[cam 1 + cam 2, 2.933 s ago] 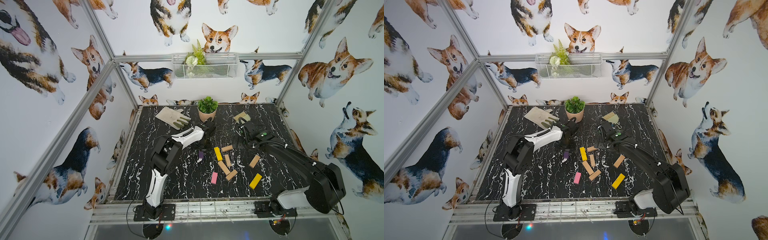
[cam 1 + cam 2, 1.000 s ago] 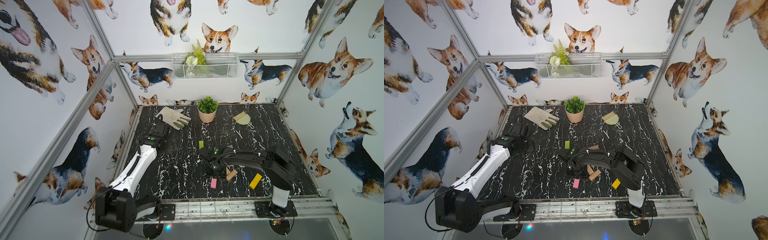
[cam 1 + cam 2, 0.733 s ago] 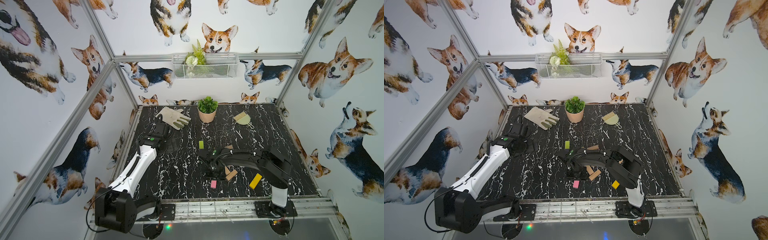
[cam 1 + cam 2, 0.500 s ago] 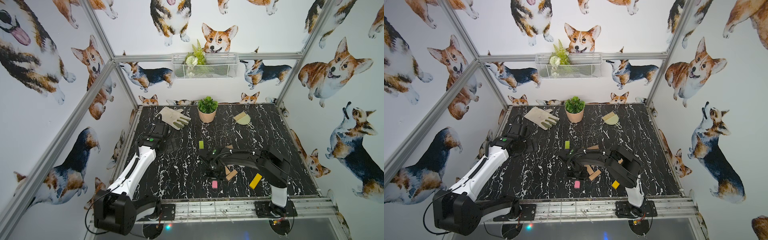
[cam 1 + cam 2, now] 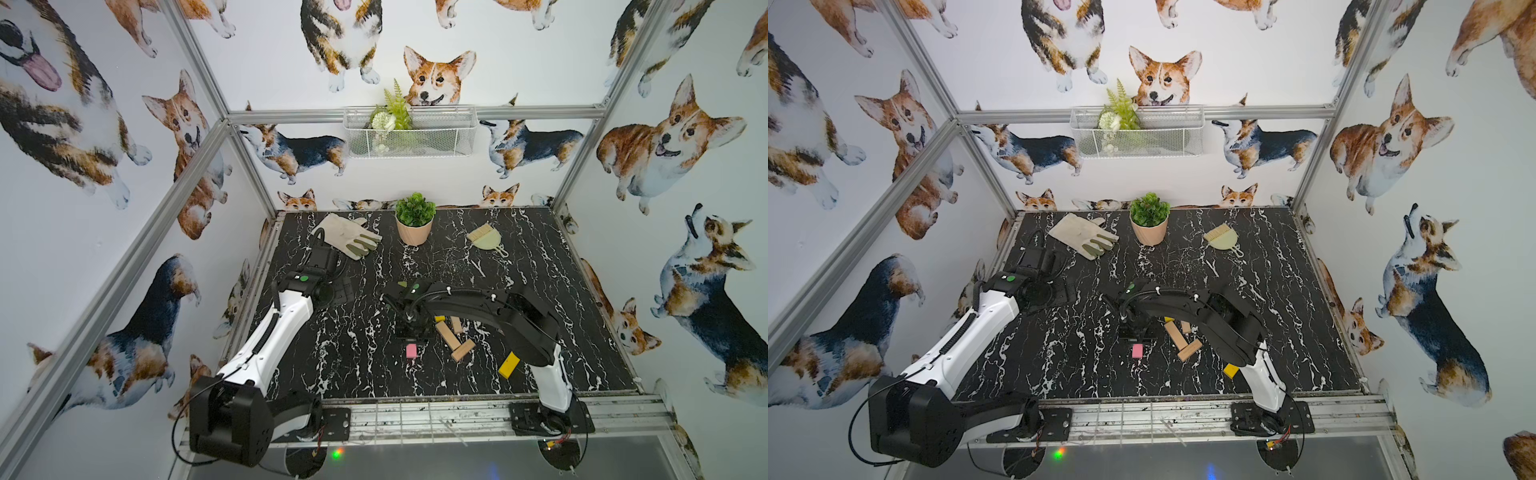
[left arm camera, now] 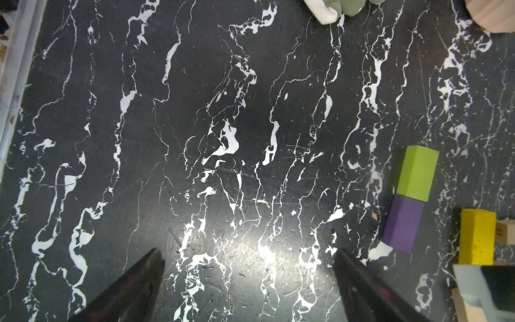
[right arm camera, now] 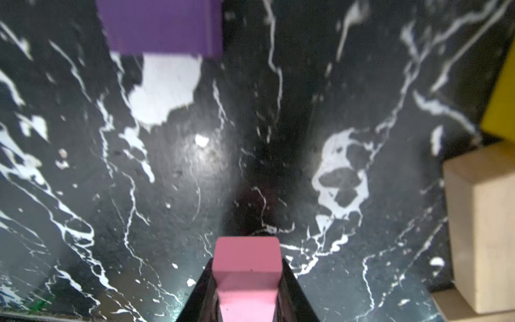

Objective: Assemble the letter k with building blocks
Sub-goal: Assemble the building block at the center of the board.

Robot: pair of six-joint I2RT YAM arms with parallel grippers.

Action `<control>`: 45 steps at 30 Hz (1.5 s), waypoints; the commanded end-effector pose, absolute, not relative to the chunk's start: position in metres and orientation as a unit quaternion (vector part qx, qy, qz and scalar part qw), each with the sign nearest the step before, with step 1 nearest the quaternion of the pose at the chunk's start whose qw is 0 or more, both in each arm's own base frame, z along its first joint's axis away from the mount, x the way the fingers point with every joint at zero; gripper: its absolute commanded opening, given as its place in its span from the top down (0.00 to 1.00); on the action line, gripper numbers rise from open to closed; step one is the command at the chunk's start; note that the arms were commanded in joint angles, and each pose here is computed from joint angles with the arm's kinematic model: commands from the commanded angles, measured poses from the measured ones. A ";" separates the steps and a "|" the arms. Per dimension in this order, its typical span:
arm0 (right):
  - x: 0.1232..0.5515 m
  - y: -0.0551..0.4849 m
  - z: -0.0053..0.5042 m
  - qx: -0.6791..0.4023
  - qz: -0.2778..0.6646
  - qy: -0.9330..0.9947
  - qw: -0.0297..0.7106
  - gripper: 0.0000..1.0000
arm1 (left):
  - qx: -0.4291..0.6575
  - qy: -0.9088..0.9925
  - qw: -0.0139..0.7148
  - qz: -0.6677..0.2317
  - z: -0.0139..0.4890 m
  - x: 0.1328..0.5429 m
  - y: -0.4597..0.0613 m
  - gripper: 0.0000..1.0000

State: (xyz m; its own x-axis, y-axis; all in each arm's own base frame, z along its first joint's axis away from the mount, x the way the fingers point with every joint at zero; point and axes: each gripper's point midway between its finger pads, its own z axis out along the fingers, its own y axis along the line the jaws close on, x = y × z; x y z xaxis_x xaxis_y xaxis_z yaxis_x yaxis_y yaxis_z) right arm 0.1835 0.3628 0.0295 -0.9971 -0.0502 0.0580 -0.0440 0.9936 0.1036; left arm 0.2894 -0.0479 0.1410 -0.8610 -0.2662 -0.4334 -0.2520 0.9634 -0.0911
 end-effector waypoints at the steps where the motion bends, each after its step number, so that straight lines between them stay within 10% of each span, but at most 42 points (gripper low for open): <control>1: 0.192 0.362 0.029 0.036 -0.041 -0.998 0.034 0.75 | -0.135 0.963 0.233 -0.014 0.143 0.292 -0.047 0.03; 45: 0.257 0.385 0.013 0.044 -0.023 -0.999 0.009 0.76 | -0.133 0.963 0.232 -0.014 0.142 0.293 -0.047 0.03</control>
State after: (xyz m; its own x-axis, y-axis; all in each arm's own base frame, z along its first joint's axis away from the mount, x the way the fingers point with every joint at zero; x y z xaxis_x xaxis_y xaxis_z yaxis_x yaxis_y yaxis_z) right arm 0.2418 0.3841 0.0193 -0.9932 -0.0837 0.0809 -0.0783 0.9946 0.0674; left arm 0.2897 -0.0481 0.1386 -0.8646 -0.2653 -0.4267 -0.2525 0.9636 -0.0874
